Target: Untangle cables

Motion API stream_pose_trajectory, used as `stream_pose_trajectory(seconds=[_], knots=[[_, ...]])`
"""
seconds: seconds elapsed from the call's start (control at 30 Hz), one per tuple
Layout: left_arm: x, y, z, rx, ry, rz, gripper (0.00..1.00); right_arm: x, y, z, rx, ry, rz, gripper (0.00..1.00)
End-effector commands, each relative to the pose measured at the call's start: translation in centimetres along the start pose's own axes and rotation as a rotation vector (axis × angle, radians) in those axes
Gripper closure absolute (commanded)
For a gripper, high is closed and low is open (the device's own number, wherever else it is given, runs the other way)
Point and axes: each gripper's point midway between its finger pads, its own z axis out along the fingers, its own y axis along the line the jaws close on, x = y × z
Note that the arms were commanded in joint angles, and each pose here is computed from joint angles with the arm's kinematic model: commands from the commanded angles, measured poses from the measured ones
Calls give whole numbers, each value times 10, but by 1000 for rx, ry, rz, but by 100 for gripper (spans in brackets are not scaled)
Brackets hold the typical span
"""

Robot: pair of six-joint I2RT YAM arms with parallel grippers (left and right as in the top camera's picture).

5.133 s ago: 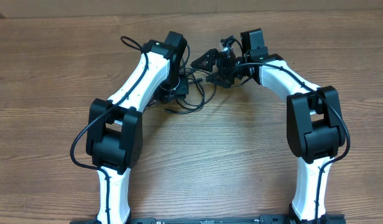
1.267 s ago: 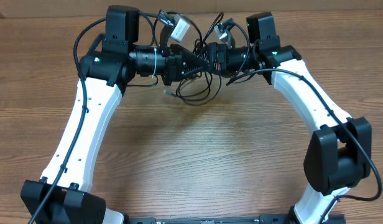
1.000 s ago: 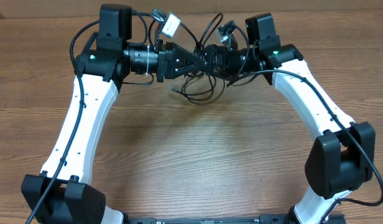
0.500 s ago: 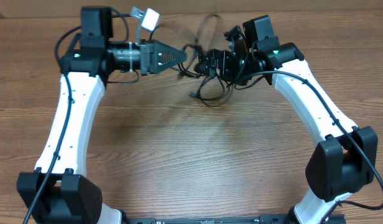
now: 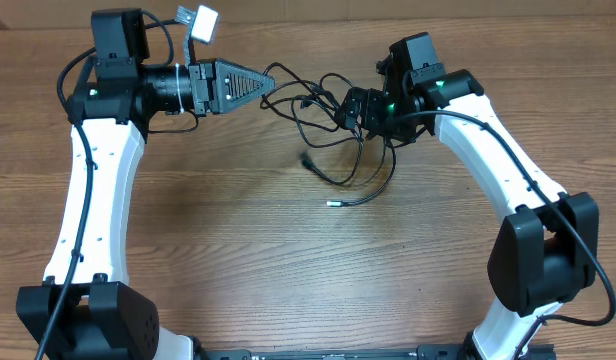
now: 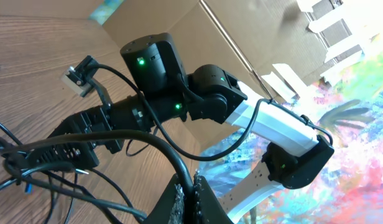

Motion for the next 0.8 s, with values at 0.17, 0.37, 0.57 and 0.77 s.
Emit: stream_pose_trajectory(seconds=[0.17,0.37,0.57,0.77], knots=[[-8,-45,-8,69,-2,96,96,-1,-21,9,50,4,31,0],[-8,-45,-8,69,-2,96,96,0,-8,9,-22,17,24,62],[-8,-45,-8,68,-3,97,96,-1,-8,9,-24,12,22,96],[-8,-35,-7,12,-13,77,96,-2,-7,9,-25,11,21,96]])
